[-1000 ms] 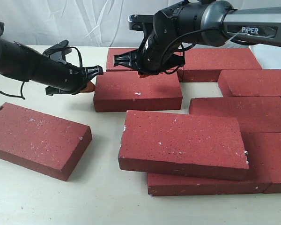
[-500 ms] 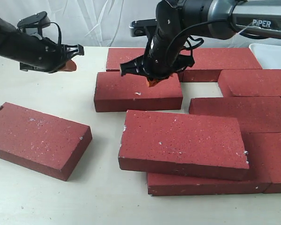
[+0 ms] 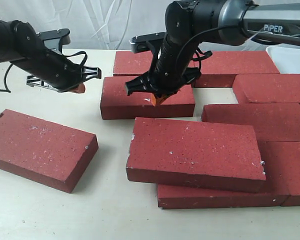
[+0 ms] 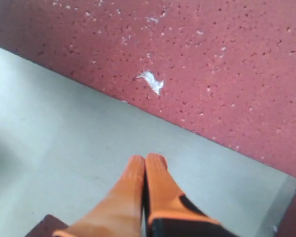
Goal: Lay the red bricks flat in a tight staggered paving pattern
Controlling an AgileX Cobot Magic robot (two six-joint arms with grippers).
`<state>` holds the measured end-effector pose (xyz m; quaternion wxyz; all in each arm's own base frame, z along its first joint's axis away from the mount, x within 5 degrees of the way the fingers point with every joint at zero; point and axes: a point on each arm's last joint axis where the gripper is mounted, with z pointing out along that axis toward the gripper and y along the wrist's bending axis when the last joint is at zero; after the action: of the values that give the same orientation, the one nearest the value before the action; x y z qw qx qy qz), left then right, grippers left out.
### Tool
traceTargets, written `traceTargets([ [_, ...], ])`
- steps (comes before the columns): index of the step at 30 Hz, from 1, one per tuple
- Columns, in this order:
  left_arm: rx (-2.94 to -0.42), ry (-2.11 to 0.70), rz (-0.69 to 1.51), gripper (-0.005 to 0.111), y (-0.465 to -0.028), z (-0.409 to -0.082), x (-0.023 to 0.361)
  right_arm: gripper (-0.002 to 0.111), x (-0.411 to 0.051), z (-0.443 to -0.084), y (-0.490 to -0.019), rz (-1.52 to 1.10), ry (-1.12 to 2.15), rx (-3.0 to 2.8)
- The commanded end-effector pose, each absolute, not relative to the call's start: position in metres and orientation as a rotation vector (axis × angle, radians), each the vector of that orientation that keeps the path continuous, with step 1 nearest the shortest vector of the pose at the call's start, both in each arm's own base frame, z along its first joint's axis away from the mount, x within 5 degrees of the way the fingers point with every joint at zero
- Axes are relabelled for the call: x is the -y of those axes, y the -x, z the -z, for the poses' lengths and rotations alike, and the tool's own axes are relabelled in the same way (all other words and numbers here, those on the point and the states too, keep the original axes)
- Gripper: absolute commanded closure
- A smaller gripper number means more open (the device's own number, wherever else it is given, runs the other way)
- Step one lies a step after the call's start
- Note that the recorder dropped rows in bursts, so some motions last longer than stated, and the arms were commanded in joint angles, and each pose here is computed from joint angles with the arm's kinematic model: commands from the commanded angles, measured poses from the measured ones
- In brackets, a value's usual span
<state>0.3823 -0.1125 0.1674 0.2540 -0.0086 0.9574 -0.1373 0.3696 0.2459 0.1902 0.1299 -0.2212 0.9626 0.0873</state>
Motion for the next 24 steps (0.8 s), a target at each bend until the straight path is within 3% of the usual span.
traceTargets([
  [1, -2.586, 0.072, 0.390, 0.107, -0.387, -0.159, 0.115, 0.109, -0.248, -0.182, -0.371, -0.253, 0.660, -2.804],
  [11, -2.553, 0.166, 0.413, 0.107, -0.394, -0.144, 0.116, 0.109, -0.252, -0.153, -0.379, -0.246, 0.654, -2.814],
  [24, -2.490, 0.177, 0.401, 0.107, -0.399, -0.147, 0.115, 0.109, -0.255, -0.150, -0.386, -0.275, 0.588, -2.755],
])
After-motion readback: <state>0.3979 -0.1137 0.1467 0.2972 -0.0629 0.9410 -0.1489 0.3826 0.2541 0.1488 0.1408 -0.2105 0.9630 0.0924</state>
